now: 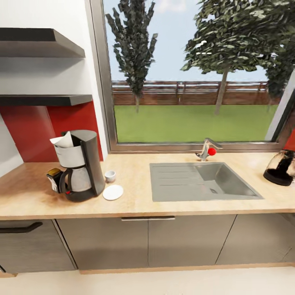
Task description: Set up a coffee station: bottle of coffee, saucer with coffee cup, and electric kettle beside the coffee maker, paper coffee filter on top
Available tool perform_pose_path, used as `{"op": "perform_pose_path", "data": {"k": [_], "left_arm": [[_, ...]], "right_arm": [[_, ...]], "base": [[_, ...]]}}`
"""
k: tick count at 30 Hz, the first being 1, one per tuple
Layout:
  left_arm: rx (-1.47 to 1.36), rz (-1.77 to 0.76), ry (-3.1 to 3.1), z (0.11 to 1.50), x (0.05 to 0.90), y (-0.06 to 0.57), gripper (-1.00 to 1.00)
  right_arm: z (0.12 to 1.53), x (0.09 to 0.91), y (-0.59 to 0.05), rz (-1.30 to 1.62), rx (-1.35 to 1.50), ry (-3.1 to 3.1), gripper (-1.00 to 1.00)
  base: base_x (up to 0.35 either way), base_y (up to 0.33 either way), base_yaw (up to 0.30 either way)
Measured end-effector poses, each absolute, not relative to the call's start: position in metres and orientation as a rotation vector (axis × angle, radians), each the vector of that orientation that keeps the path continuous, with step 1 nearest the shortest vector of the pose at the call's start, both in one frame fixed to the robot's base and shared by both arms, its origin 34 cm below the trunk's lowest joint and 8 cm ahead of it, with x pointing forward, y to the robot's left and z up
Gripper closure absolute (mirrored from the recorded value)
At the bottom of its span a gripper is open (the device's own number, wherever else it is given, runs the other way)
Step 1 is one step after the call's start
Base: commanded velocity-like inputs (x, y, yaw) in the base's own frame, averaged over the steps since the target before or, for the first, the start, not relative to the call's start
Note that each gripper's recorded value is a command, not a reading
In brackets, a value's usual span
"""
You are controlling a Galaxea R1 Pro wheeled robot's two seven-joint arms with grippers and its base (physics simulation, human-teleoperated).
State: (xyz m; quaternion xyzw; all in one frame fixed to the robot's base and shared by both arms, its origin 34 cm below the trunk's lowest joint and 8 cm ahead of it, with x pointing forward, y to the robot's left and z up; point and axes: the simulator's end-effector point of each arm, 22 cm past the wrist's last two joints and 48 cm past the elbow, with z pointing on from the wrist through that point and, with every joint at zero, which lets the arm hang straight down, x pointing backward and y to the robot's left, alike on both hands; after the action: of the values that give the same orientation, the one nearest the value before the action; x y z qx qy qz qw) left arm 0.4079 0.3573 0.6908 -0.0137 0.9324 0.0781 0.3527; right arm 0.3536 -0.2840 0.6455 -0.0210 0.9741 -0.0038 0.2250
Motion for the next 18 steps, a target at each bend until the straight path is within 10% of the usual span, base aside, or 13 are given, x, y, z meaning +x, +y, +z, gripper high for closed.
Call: {"op": "perform_pose_path", "data": {"k": [18], "left_arm": [[-0.032, 0.180, 2.412, 0.689, 0.407, 0.344, -1.00]], "right_arm": [[0.645, 0.353, -0.284, -0.012, -0.057, 2.687, -1.00]], "base": [[0.008, -0.171, -0.300]]}}
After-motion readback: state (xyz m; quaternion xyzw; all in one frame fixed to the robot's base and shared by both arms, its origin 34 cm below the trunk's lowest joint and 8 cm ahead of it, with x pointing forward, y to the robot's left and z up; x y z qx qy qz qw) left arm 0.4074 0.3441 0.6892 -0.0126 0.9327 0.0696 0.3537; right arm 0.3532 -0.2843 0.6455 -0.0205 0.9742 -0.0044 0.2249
